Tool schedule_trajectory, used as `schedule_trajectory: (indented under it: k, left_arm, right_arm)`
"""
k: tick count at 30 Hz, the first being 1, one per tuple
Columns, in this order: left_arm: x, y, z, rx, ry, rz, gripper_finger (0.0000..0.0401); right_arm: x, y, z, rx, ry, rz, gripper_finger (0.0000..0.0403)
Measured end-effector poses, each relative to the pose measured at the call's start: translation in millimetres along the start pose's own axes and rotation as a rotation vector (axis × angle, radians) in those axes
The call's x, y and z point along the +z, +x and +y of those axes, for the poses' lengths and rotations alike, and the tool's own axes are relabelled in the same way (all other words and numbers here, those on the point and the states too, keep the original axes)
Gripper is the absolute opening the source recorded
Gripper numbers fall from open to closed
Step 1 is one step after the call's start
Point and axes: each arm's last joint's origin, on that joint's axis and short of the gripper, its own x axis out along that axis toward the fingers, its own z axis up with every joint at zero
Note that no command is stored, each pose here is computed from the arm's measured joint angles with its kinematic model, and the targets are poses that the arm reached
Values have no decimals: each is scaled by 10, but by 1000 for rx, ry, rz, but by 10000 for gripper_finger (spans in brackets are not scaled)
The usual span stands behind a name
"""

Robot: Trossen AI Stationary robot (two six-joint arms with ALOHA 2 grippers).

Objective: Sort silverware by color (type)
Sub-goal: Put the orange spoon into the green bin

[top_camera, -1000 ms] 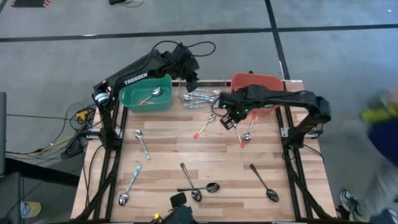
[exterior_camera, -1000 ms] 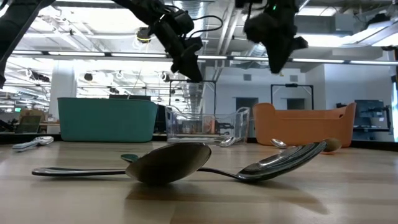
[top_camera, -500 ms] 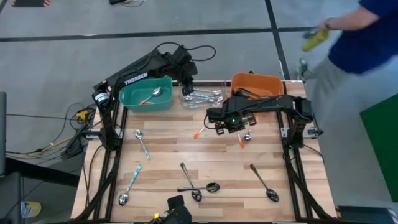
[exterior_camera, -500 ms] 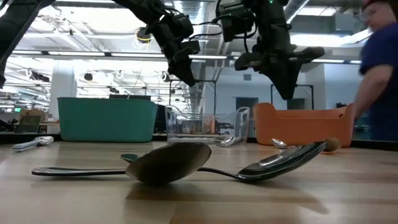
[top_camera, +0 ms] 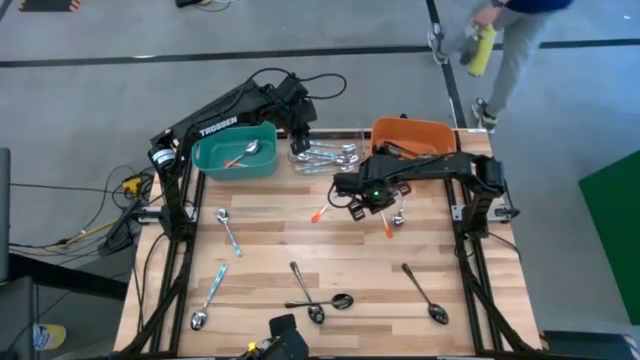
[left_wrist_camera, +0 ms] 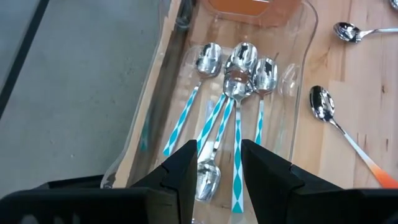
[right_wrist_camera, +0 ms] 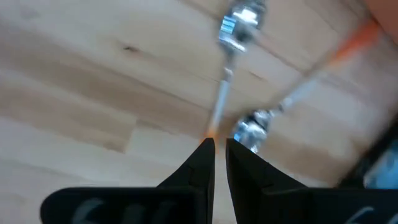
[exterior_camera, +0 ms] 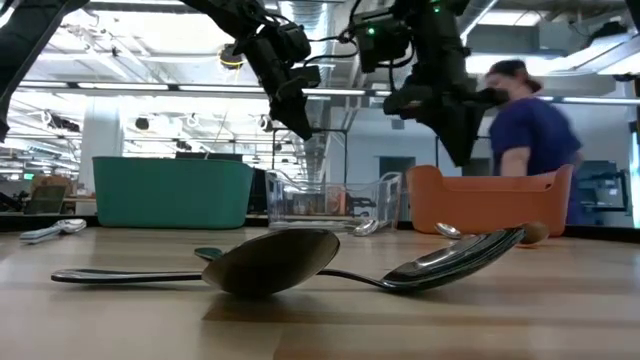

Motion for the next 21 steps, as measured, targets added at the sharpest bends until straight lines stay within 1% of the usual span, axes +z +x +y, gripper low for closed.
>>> schedule_trajectory:
  k: [2,4,6,12,16,21]
  left_arm:
    - [-1,0,1,0,-1,0,112]
    - [-1,1,1,0,-1,0,112]
    - [-1,1,1,0,-1,0,112]
    - [-1,1,1,0,-13,0,112]
    - [-2,1,1,0,-14,0,112]
    - [-2,3,1,0,-19,1,112]
  right_arm:
    - [24,0,36,36,-84,-25,62]
    - [46,-7,73,75,-113,-54,62]
    - [69,-11,108,110,-113,-78,62]
    - [66,-16,145,137,-119,-92,62]
    - [63,-16,145,144,-81,-81,62]
    - [99,-13,119,159,-82,-58,62]
